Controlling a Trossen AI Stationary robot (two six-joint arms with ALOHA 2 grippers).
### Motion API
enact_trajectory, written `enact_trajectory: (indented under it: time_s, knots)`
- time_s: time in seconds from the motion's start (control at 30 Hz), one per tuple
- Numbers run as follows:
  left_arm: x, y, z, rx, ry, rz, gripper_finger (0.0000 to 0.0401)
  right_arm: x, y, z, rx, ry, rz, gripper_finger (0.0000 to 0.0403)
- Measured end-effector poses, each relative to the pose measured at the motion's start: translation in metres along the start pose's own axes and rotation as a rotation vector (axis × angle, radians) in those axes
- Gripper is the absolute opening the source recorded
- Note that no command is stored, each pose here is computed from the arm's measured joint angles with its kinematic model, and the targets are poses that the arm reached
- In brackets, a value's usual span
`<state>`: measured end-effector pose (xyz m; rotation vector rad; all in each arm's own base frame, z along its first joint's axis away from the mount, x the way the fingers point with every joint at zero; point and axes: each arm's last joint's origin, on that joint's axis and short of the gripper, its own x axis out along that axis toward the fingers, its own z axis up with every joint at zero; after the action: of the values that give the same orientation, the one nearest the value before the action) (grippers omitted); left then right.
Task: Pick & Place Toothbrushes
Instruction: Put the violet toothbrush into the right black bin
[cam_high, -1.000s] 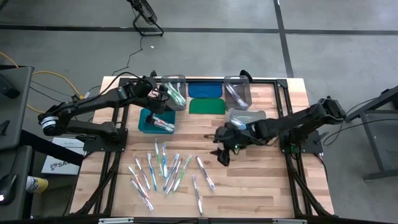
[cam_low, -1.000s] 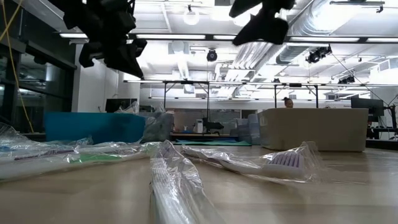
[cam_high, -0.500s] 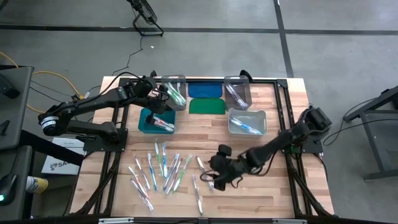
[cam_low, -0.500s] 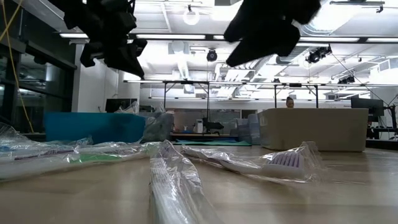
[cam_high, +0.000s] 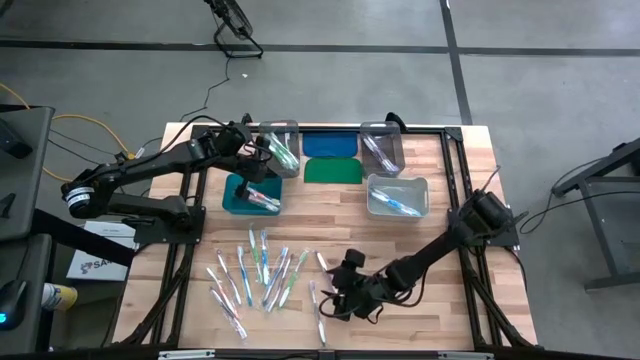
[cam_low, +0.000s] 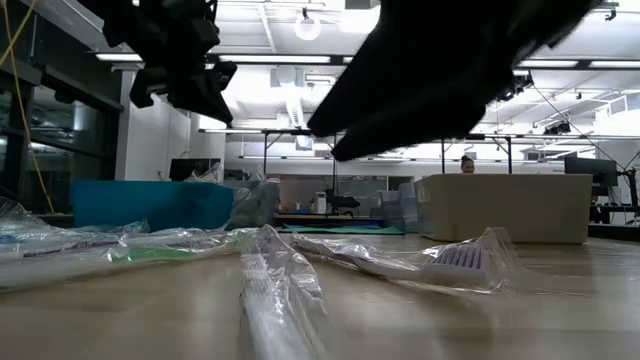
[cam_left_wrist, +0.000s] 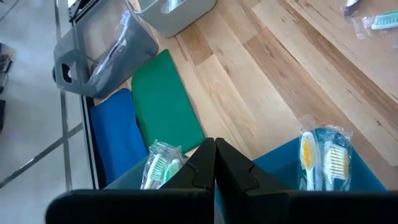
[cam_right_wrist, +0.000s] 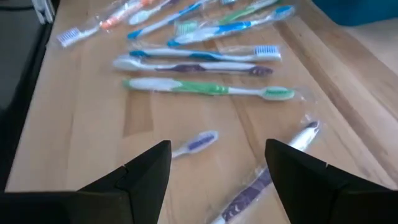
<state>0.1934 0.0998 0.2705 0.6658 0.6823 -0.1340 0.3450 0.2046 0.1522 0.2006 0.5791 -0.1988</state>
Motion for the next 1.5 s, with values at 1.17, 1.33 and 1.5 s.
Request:
enact_trajectory:
  time_s: [1.17, 1.33, 1.5]
  knots:
    - [0.000, 0.000, 0.000, -0.001, 0.000, -0.002, 0.0001, 0.038, -0.030, -0.035, -0.072, 0.176, -0.178, 0.0254]
    - [0.000, 0.000, 0.000, -0.001, 0.001, -0.002, 0.0001, 0.035, -0.034, -0.039, -0.032, 0.218, -0.232, 0.0254]
    - [0.000, 0.000, 0.000, -0.001, 0.001, -0.002, 0.0001, 0.035, -0.036, -0.041, 0.032, 0.232, -0.255, 0.0239]
